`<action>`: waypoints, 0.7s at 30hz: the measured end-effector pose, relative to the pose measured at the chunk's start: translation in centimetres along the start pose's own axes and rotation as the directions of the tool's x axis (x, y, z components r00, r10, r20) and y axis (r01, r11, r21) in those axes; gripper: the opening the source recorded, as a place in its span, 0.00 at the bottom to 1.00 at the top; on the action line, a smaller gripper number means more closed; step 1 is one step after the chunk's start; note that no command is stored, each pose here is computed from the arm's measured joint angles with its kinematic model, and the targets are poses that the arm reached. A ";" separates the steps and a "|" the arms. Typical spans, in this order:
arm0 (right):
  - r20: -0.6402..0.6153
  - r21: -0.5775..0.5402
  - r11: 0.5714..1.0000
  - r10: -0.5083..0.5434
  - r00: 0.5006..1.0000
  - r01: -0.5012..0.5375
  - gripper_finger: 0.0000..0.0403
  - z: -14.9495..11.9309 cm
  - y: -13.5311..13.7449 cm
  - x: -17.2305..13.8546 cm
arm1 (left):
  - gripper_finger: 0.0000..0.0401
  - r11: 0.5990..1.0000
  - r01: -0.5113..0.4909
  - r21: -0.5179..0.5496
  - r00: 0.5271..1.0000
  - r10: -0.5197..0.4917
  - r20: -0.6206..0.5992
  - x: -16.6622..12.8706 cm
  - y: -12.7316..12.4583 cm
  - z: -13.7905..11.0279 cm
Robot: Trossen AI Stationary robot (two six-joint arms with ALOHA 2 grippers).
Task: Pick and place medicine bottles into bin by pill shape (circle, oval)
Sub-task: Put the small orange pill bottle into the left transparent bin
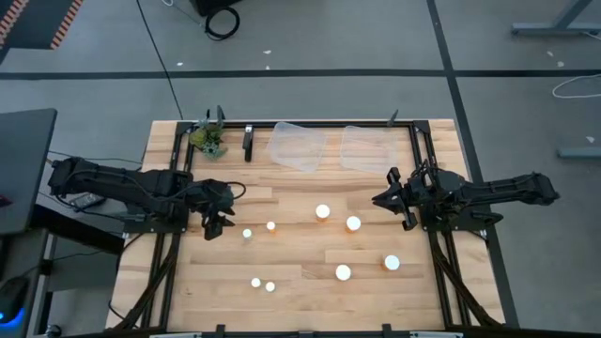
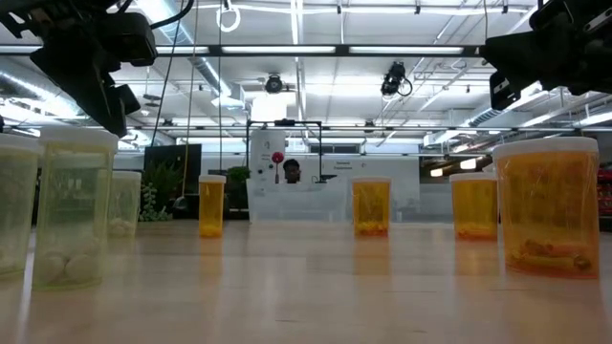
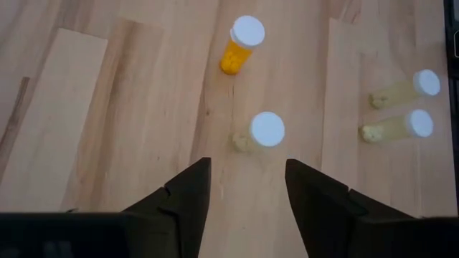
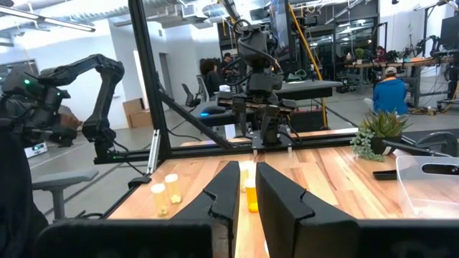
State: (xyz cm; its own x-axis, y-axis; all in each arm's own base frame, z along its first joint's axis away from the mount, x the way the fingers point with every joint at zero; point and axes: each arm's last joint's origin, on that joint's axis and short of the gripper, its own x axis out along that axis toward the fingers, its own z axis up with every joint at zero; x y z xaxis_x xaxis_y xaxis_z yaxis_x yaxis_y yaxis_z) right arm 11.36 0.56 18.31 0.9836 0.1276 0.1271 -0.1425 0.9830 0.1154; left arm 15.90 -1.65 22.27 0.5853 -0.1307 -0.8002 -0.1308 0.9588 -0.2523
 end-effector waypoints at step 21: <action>0.000 0.000 1.000 0.000 1.000 0.000 0.13 0.0 0.0 0.0 | 0.47 0.999 -0.048 0.018 0.997 0.049 -0.063 -2.2 -1.4 2.6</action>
State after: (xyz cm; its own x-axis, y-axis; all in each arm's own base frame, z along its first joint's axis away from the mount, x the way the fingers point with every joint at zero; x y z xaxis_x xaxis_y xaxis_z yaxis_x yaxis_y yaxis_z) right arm 11.36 0.56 18.32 0.9836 0.1275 0.1274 -0.1423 0.9831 0.1154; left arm 16.83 -2.04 25.77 0.5263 -0.0994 -0.8445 -0.1440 0.9684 -0.2037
